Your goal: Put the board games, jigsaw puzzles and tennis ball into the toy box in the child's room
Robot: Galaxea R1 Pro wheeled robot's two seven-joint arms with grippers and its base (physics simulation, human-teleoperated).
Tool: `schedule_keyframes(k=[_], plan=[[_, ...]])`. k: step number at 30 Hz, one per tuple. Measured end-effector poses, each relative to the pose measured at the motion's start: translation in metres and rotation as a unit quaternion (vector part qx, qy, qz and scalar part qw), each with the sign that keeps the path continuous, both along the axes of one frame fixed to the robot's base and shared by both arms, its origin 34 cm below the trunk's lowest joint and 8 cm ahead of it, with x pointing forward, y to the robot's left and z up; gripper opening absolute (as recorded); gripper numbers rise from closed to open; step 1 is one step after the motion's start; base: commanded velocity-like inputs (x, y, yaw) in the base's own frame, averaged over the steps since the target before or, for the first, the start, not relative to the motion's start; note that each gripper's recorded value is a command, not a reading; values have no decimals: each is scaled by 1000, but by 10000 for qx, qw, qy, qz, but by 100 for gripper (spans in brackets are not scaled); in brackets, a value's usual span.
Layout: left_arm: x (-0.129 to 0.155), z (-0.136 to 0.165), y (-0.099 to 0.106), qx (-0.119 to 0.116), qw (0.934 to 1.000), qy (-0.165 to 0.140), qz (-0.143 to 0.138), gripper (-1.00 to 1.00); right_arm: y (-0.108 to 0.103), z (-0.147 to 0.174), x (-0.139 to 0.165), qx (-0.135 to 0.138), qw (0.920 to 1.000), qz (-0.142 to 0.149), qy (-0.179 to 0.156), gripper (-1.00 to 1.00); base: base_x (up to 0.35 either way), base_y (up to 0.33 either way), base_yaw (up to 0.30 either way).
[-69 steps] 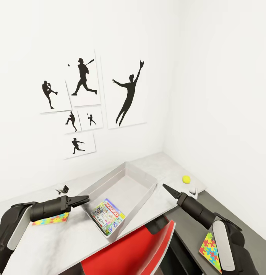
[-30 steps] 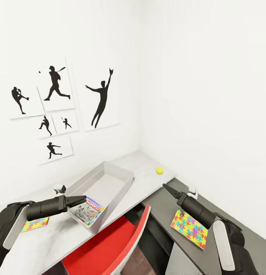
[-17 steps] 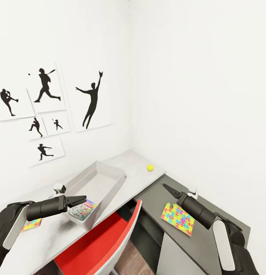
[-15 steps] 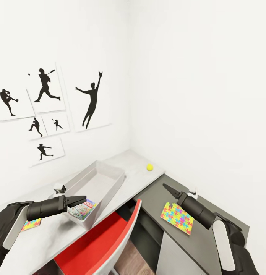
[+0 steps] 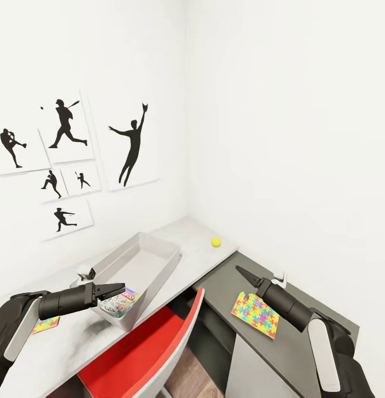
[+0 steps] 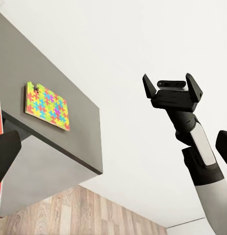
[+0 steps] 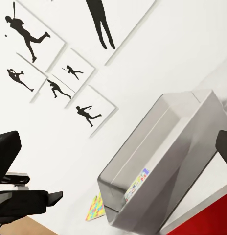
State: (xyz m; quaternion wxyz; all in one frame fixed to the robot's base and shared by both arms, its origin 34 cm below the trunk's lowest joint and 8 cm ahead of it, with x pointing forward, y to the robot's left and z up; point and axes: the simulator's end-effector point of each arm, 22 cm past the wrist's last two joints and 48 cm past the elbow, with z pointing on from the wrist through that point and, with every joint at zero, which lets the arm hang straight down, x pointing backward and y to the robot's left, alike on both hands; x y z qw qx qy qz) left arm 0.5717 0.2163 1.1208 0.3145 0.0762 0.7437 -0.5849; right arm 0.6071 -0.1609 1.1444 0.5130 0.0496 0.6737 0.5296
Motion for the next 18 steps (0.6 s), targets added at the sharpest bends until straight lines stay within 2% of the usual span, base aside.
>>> schedule_keyframes(k=[8,12,18], plan=[[0,0,0,-1,10000,-1,-1,100,0,0,0,0,10000,0,-1,100,0,0,-15],[0,1,0,-2,10000,-13,-2,100,0,1,0,0,10000,-1,-13,100,-27,0,-144],[-1,3,0,5,10000,-36,-4,100,0,4,-1,17,10000,14,-51,100,-219,0,-205]])
